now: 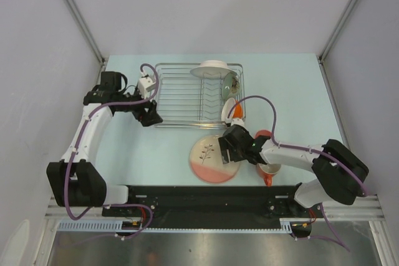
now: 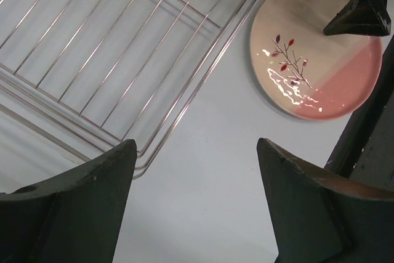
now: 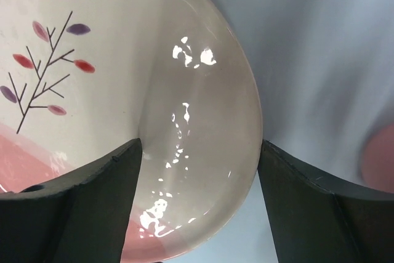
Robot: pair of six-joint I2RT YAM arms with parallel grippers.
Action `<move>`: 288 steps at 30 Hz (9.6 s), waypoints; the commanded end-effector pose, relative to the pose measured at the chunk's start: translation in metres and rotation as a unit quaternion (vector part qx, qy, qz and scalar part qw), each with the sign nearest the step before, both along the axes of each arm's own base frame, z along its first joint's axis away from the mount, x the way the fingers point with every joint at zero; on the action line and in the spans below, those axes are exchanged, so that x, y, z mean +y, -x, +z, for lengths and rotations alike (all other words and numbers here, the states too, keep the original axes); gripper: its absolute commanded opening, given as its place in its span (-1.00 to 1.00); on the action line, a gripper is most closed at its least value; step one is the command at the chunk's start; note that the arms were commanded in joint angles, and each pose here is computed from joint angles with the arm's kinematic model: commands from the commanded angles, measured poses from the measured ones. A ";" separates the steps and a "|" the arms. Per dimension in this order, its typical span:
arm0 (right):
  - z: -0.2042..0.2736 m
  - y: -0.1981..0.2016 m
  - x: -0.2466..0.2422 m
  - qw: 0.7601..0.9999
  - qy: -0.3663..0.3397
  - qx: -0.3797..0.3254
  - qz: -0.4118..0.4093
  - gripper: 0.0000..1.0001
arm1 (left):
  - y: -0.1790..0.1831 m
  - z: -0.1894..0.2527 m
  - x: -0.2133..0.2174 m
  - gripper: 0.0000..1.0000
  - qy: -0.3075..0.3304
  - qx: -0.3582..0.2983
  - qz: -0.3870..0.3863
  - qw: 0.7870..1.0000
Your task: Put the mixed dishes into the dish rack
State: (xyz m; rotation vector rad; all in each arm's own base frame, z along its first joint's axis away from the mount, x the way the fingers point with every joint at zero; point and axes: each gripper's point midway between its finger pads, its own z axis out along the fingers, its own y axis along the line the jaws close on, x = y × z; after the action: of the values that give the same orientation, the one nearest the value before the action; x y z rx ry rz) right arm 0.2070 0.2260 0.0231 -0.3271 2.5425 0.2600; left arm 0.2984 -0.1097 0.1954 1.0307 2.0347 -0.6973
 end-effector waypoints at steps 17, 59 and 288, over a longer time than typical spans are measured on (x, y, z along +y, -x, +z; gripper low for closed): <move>-0.032 0.018 0.064 0.988 -0.067 0.090 0.106 -0.32 | 0.091 -0.053 0.033 0.50 -0.057 0.145 -0.147 0.977; 0.151 -0.024 0.132 0.966 -0.078 -0.156 0.192 -1.00 | 0.057 -0.052 -0.091 0.70 0.030 0.170 -0.327 0.929; 0.362 -0.095 -0.010 0.701 -0.706 -0.094 0.036 -1.00 | 0.019 0.225 -0.214 0.99 0.376 0.170 -0.177 0.894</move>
State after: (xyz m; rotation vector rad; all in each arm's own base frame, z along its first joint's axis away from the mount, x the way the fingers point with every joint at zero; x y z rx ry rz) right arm 0.3059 0.2115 0.3455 0.2873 1.5946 1.8521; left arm 0.2957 -0.3178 0.4051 0.7525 1.6674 -1.8667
